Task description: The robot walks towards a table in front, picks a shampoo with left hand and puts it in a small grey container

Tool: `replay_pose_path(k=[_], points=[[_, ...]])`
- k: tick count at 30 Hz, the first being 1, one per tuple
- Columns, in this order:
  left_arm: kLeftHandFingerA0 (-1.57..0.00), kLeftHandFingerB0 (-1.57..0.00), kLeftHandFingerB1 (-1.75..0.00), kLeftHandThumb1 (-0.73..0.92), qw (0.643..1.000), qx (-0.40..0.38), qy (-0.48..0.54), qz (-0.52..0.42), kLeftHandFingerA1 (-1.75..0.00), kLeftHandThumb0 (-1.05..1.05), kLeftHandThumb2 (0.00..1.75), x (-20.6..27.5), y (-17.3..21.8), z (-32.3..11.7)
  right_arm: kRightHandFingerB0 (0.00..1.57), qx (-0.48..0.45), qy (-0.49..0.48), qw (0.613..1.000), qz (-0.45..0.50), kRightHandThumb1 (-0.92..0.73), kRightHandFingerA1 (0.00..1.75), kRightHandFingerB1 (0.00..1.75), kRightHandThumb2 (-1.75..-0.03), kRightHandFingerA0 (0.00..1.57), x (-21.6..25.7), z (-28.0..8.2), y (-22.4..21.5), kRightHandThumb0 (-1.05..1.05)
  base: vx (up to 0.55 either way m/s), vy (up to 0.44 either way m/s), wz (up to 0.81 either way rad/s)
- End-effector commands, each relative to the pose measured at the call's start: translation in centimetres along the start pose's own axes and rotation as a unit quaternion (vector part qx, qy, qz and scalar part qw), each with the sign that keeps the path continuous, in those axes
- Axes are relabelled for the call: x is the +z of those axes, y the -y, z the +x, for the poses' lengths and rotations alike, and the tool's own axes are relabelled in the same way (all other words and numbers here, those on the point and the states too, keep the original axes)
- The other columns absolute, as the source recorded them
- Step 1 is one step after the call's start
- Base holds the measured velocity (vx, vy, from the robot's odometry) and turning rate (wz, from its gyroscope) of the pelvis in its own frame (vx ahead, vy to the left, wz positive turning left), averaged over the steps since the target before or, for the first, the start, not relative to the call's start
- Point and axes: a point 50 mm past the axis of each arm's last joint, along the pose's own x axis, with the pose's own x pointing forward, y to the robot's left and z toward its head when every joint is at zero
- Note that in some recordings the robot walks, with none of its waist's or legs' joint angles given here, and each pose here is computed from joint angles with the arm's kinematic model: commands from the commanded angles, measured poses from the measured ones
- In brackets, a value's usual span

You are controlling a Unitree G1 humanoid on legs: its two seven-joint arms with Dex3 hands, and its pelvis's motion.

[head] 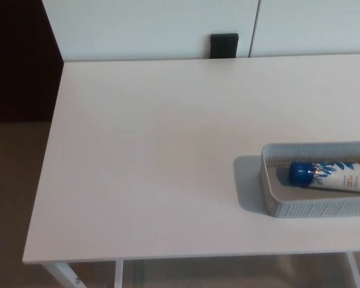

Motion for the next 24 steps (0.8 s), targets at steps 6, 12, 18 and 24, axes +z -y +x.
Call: replay_pose_path(k=[6, 12, 18, 24], points=[[-0.19, -0.26, -0.51, 0.75, 0.963, 0.156, -0.148, -0.161, -0.65, -0.87, 0.63, -10.0, -2.9, 1.4, 0.57, -0.029, -0.034, 0.998, 0.051, -0.67, 0.50, 0.42, -0.58, 0.70, -2.6, -0.8, 1.2, -0.36, 0.00, 0.000, 0.00], [-0.05, -0.05, -0.55, 0.57, 0.933, 0.198, -0.246, -0.175, -0.57, -0.38, 1.16, -11.8, -5.2, 4.2, 0.57, -0.037, -0.041, 0.997, 0.045, -0.69, 0.49, 0.41, -0.60, 0.71, -3.1, -0.9, 1.5, -0.39, 0.00, 0.000, 0.00], [-0.06, -0.12, -0.58, 0.68, 0.880, 0.238, -0.351, -0.213, -0.58, -0.71, 1.12, -13.6, -5.3, 4.9, 0.57, -0.028, -0.034, 0.998, 0.042, -0.69, 0.49, 0.41, -0.59, 0.69, -3.2, -0.9, 1.2, -0.39, 0.00, 0.000, 0.00], [-0.39, -0.34, -0.60, 0.65, 0.898, 0.202, -0.378, -0.098, -0.65, -0.69, 1.08, -13.3, -4.3, 6.6, 0.54, -0.040, -0.031, 0.997, 0.053, -0.69, 0.49, 0.40, -0.58, 0.69, -3.2, -1.1, 2.1, -0.37, 0.00, 0.000, 0.00]])
